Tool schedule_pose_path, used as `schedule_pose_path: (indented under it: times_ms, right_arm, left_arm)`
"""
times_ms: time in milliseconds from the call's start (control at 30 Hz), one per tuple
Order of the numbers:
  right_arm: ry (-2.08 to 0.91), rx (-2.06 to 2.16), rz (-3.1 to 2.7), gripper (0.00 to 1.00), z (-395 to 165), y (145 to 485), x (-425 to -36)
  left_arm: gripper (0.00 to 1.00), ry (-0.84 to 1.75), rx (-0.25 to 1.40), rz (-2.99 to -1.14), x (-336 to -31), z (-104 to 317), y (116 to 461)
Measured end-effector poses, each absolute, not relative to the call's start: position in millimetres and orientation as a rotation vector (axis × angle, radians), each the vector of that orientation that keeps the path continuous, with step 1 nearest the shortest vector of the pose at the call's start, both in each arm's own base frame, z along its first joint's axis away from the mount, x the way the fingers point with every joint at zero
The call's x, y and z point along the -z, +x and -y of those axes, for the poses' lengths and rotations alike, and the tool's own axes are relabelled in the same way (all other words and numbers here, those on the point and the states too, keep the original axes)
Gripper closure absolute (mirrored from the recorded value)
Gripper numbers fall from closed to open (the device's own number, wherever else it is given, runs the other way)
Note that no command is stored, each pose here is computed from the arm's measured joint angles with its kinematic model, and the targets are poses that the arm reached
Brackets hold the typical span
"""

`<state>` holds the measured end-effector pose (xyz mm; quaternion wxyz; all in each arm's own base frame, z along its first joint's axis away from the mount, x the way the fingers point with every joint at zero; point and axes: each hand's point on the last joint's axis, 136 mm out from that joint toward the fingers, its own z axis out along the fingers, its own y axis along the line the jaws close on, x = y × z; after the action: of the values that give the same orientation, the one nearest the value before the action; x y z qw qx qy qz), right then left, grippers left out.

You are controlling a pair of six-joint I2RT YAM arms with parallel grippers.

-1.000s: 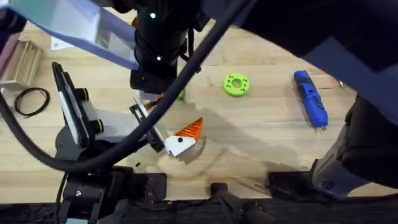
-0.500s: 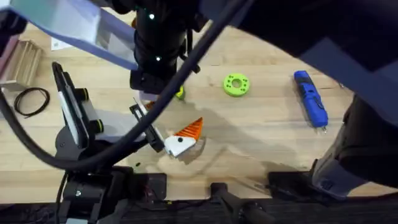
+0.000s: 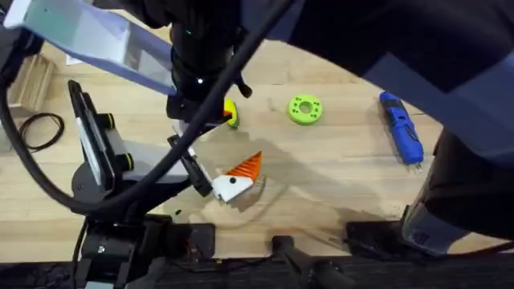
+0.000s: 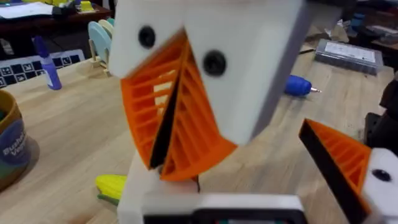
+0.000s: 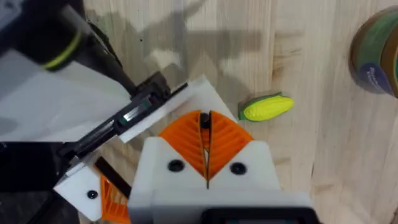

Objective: Pick up the gripper from the table and insert it into the empty holder that is missing its gripper. Then pick up a screw, insert it into the mounting hole, and use the screwdriver to tighten it. Finally, clean up the table by picking up the vegetable and placing it into the bucket.

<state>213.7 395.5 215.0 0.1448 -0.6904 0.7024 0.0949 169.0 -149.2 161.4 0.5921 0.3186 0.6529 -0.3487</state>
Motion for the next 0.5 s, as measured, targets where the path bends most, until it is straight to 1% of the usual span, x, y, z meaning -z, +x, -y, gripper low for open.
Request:
schedule_pose_path:
  times_ms: [100,133,233,333,367,400,500]
  right_arm:
    - [-1.985,-0.274,-2.028,0.996,-395,214,-215]
    - [-1.979,-0.276,-2.035,0.975,-395,214,-215]
    - [-1.973,-0.27,-2.041,0.574,-395,214,-215]
    - [-1.956,-0.256,-2.057,0.136,-392,218,-215]
    - [-1.943,-0.25,-2.064,0.047,-391,221,-216]
    - [-1.916,-0.251,-2.089,0.02,-388,223,-217]
    - [-1.826,-0.263,-2.18,0.01,-381,229,-219]
  left_arm:
    - [0.015,0.741,0.811,-1.518,-161,149,169]
    - [0.015,0.741,0.811,-1.518,-161,149,169]
    - [0.015,0.741,0.811,-1.519,-161,149,169]
    - [0.015,0.743,0.808,-1.517,-161,149,169]
    - [0.015,0.743,0.808,-1.516,-161,149,169]
    - [0.015,0.744,0.807,-1.516,-161,149,169]
    - [0.015,0.747,0.805,-1.514,-162,149,169]
